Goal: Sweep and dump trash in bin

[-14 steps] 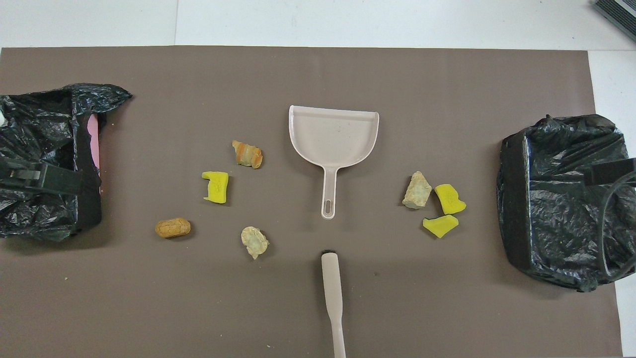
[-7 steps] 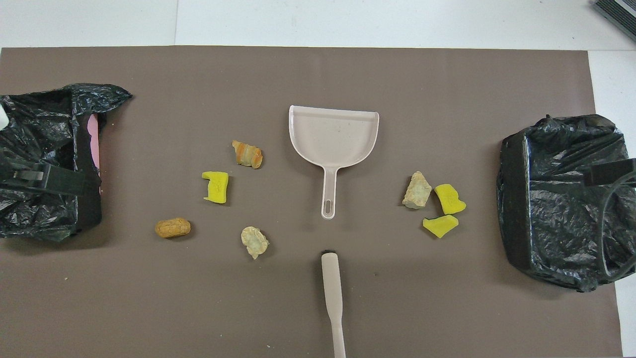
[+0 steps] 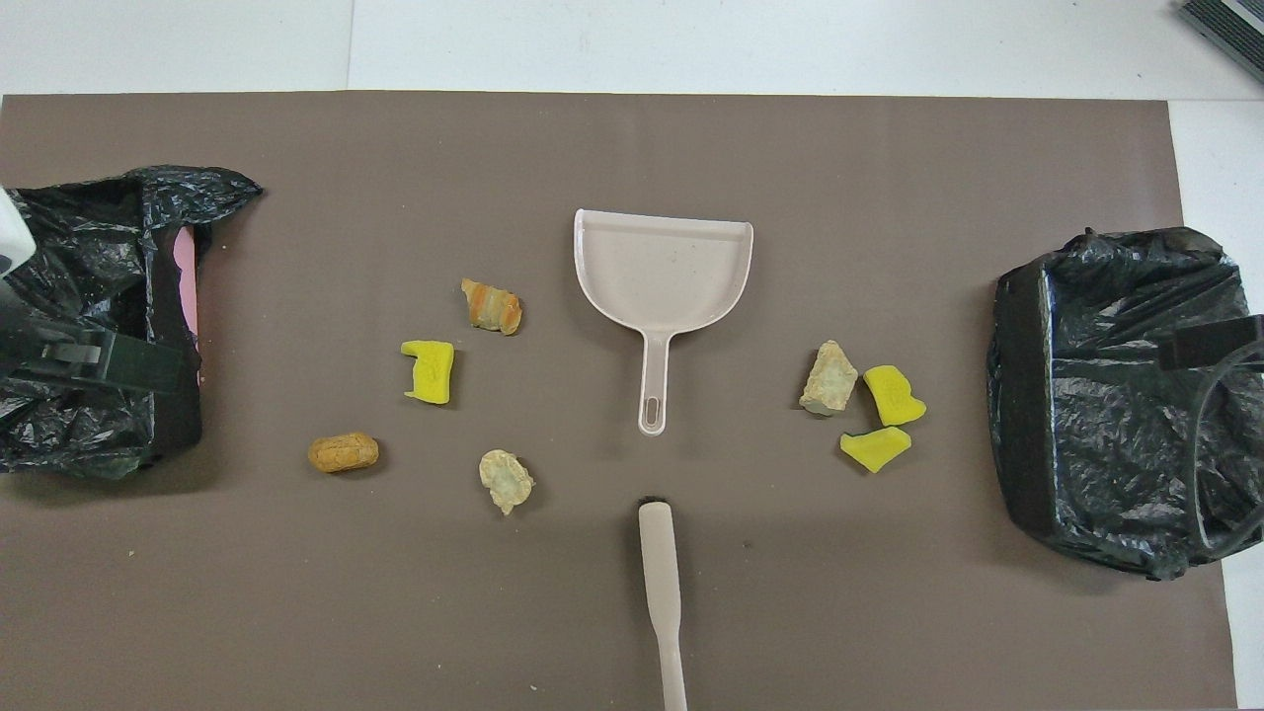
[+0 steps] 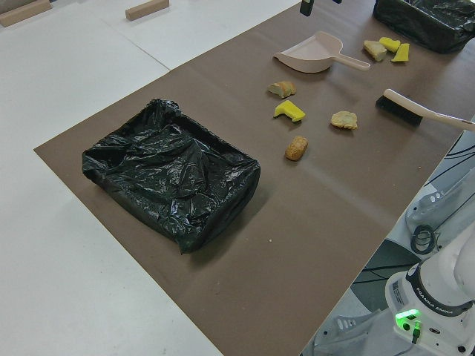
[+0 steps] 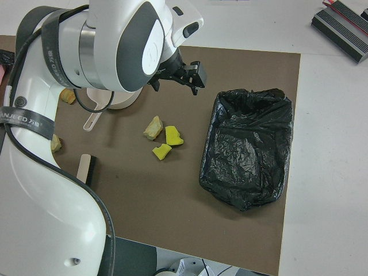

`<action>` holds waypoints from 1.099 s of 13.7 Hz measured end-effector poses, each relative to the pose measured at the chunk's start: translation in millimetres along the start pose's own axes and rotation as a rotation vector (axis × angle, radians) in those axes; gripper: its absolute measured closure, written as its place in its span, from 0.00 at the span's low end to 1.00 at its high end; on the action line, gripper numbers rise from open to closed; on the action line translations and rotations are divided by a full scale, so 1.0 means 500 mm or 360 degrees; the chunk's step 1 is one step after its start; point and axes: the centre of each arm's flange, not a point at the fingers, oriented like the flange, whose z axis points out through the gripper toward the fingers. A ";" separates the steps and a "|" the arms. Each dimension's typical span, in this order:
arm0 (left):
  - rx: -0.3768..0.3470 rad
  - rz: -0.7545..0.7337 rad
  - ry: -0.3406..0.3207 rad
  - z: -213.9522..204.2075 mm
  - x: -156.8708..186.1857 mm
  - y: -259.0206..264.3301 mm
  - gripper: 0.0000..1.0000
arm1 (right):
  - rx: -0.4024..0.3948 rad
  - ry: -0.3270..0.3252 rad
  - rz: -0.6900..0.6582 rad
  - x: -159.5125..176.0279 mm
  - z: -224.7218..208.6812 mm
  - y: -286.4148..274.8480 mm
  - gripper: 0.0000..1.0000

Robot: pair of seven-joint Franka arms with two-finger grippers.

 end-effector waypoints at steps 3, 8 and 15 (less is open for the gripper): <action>-0.0017 0.0032 -0.0002 0.001 -0.004 0.022 0.00 | 0.0000 -0.0001 0.0000 0.000 0.001 0.000 0.00; -0.0072 0.0084 -0.0007 0.021 -0.014 0.072 0.00 | 0.0000 -0.0002 0.0001 0.000 0.001 0.000 0.00; -0.0062 0.0058 -0.0031 0.092 -0.038 0.256 0.00 | 0.0000 -0.0004 0.0007 -0.001 0.002 0.006 0.00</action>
